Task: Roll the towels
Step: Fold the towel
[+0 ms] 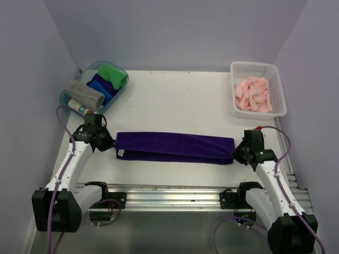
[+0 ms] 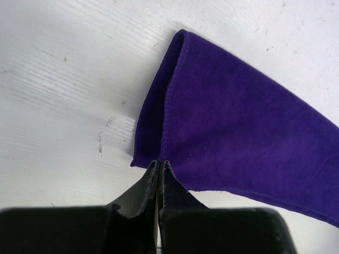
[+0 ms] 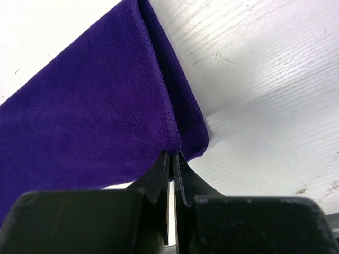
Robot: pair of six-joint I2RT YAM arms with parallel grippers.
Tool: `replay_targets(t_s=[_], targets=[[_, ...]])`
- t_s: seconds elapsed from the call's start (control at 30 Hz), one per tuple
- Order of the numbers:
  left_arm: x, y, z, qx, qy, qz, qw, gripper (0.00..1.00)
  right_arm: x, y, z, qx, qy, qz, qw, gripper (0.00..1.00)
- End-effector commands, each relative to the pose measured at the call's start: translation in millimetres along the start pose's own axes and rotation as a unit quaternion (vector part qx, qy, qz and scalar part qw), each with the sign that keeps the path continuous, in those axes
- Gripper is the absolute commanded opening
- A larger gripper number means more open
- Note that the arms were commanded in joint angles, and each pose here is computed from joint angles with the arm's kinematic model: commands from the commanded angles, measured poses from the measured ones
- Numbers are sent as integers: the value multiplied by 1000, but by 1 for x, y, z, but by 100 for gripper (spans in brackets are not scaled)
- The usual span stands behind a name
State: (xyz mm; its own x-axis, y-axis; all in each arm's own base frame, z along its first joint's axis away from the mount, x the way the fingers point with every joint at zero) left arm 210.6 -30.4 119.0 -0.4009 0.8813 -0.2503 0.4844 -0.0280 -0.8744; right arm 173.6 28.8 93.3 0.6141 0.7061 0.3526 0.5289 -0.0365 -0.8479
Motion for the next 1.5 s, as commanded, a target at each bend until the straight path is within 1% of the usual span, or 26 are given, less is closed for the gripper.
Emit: replay_targets(t_s=[0.0,0.2,0.5,0.53,0.57,0.6,0.63,0.67,0.7,0.8,0.9,0.93,1.03,1.07,1.1,1.17,1.23,1.27,1.3,1.47], targets=[[-1,-15,-18,-38,0,-11,999,0,0,-8,-11,-22,-1,17,1000,0],[3,-11,-12,-29,-5,-18,999,0,-6,-4,-6,-14,-1,28,1000,0],[7,-1,-5,-7,-17,-34,999,1,-8,3,7,9,3,16,1000,0],[6,0,-5,-3,-17,-36,999,6,-7,3,6,9,4,15,1000,3],[6,1,-5,0,-17,-35,999,19,-7,3,6,10,-1,15,1000,11],[5,2,-5,5,-17,-35,999,25,-4,1,2,4,-3,13,1000,26],[3,1,-8,0,-16,-33,999,31,-3,0,-1,1,-8,13,1000,34],[1,0,-12,-6,-14,-29,999,39,-3,-2,-4,-5,-16,16,1000,40],[0,-2,-15,-13,-14,-25,1000,41,-1,-6,-10,-14,-20,19,1000,48],[-7,-14,-34,-50,-9,-18,999,42,0,-10,-23,-42,-33,31,998,52],[-18,-23,-48,-79,2,2,997,43,8,-7,-30,-46,-48,21,998,50],[-23,-24,-50,-82,6,8,997,42,8,-1,-29,-35,-54,31,997,46],[-40,-19,-43,-70,31,24,997,41,12,8,-33,-22,-72,40,996,41],[-51,-17,-37,-64,48,36,996,40,12,12,-32,-16,-80,43,996,40],[-55,-10,-31,-50,56,34,997,40,14,15,-34,-16,-81,42,996,40],[-61,-2,-24,-39,67,42,996,40,12,24,-31,5,-89,51,995,40],[-56,13,-15,-19,68,31,997,40,13,32,-28,21,-85,46,995,39],[-57,17,-15,-24,66,34,997,40,11,37,-26,30,-80,50,995,38],[-54,24,-12,-16,67,28,997,39,10,42,-23,36,-77,44,995,38],[-43,47,0,5,64,-3,998,38,3,57,-16,51,-64,51,995,37]])
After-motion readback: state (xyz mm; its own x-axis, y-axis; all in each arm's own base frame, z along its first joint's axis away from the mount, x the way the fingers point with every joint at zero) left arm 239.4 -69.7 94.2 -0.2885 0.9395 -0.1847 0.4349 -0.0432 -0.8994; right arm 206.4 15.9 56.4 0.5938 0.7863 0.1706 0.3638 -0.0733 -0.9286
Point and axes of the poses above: each gripper's point midway between its finger pads, its own y axis out along the fingers, its own x axis along the line the jaws close on, z = x × y, the point moved 4 cm from there along -y, back along the fingers, and after that the axes turned 5 degrees about y, right-handed, at the moved point
